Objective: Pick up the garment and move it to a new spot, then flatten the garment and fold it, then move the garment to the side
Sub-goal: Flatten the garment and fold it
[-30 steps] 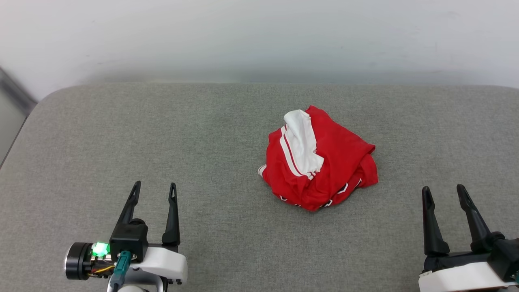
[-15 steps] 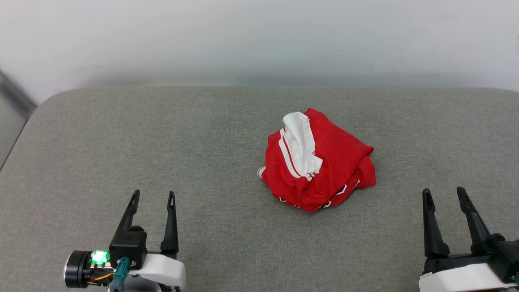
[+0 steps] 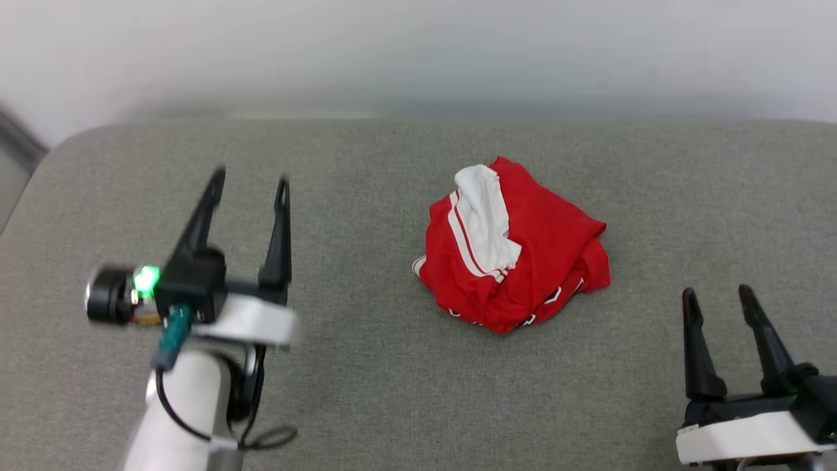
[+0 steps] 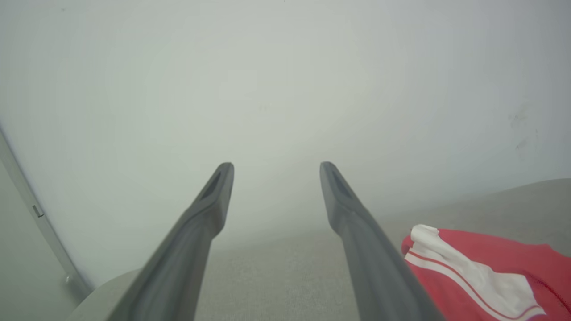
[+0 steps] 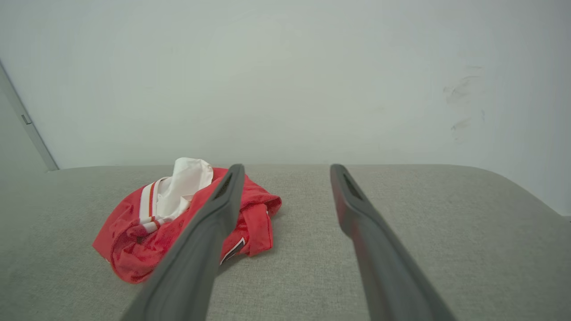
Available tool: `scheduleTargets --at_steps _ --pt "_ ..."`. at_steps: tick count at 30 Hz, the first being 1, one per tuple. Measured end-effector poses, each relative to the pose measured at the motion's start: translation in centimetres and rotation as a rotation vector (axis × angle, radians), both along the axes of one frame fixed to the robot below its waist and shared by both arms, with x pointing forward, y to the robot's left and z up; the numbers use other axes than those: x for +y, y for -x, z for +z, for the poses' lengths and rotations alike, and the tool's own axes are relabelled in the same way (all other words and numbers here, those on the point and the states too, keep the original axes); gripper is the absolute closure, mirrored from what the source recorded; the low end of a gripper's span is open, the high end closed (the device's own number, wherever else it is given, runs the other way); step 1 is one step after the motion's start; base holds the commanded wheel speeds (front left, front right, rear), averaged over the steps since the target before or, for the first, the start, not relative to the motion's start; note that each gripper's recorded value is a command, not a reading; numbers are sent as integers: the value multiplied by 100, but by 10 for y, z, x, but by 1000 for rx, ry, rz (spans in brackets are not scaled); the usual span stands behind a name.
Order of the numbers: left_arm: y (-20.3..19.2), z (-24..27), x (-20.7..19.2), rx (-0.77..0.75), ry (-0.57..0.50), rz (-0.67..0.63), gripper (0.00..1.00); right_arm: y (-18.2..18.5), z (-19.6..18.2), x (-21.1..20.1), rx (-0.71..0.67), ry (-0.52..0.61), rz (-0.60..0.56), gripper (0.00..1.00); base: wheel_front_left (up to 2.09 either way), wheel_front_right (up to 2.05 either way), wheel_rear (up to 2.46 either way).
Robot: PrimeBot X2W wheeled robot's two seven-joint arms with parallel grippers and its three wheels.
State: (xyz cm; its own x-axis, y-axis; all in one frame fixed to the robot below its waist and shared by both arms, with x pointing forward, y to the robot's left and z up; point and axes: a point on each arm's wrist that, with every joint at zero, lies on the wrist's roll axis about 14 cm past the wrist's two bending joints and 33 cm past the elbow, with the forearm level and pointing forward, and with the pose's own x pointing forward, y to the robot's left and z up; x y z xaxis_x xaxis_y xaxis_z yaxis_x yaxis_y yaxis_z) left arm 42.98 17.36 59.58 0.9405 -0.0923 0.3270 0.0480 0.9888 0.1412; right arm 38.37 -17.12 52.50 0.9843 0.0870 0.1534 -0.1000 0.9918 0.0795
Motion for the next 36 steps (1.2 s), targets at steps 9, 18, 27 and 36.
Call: scheduleTargets --at_steps 9,18,27,36 --pt "-67 43 -51 -53 -104 -224 0 -16 -13 -8 31 6 -24 0 0 0 0" --pt "-113 20 -122 233 -234 -434 0 -26 -21 -20 49 9 -59 0 0 0 0" --pt "-108 -50 -171 688 -406 -645 0 -35 -30 -31 69 15 -92 0 0 0 0" --pt "-87 -117 -185 1016 -634 -759 0 -44 -46 -40 104 17 -115 0 0 0 0"
